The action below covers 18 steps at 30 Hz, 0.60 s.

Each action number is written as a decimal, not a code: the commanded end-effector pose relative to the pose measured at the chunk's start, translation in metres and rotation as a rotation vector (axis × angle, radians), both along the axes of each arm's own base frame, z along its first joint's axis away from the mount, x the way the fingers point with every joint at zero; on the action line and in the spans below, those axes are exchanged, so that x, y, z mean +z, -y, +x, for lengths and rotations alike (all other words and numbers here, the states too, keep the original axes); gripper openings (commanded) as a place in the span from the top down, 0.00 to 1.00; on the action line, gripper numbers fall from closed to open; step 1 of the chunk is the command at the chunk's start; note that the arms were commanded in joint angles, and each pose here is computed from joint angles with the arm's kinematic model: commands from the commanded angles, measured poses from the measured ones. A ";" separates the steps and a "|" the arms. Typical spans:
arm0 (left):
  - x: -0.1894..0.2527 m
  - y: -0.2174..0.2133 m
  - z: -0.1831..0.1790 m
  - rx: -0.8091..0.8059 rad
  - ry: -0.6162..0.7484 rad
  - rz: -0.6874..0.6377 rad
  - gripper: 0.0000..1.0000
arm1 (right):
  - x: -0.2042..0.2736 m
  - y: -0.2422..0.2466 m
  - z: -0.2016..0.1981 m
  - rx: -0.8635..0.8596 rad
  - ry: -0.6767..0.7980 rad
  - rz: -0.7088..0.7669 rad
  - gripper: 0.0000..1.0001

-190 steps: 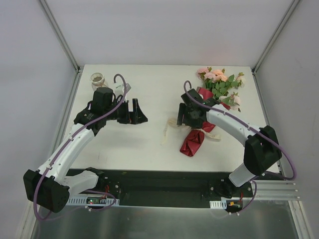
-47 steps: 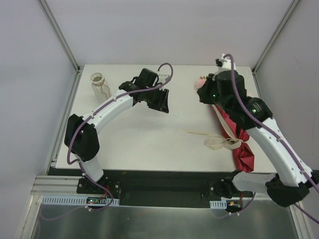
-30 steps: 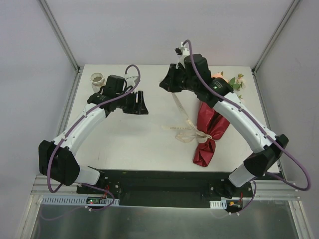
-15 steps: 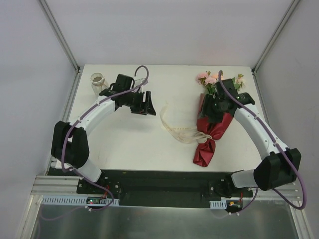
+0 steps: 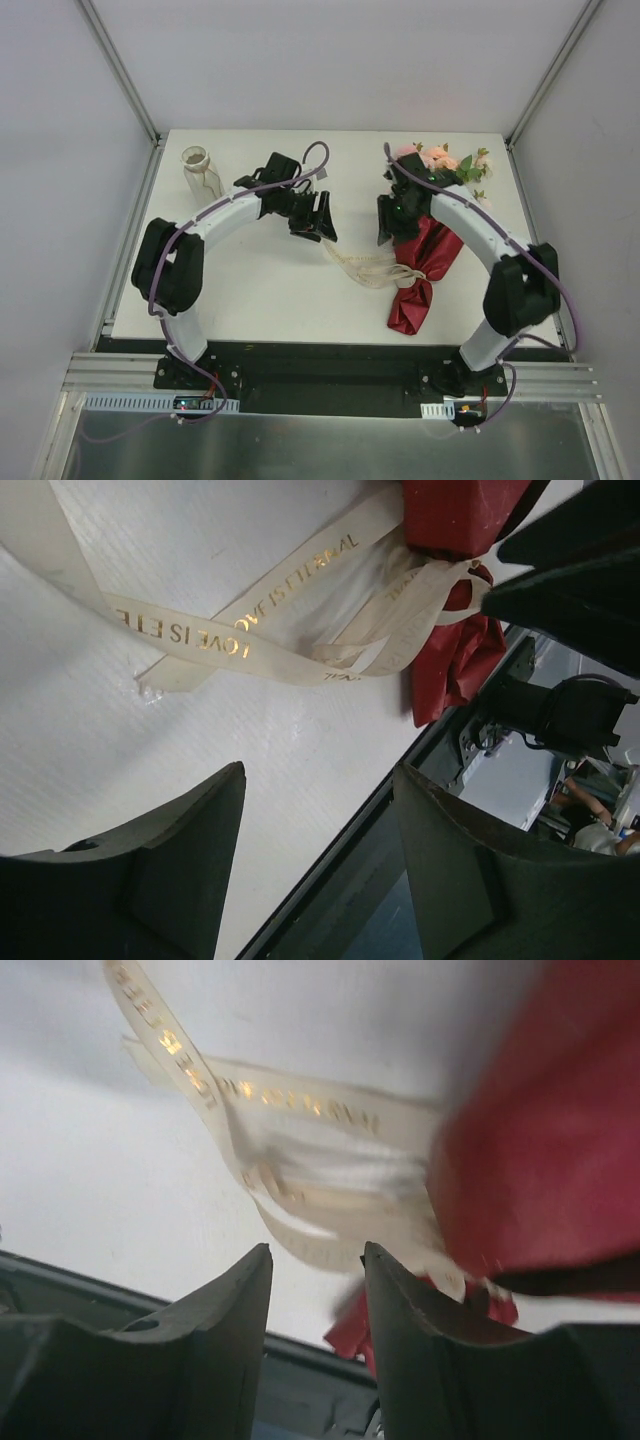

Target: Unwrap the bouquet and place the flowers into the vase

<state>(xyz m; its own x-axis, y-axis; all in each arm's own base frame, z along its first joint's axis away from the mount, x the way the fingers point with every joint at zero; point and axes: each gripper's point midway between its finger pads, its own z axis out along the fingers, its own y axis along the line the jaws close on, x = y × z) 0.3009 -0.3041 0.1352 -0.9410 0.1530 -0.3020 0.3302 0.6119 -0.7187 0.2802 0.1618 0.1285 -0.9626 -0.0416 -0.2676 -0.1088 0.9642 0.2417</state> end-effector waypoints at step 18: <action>0.021 -0.070 -0.061 -0.064 0.177 0.085 0.31 | -0.090 -0.015 0.023 0.557 -0.098 -0.332 0.43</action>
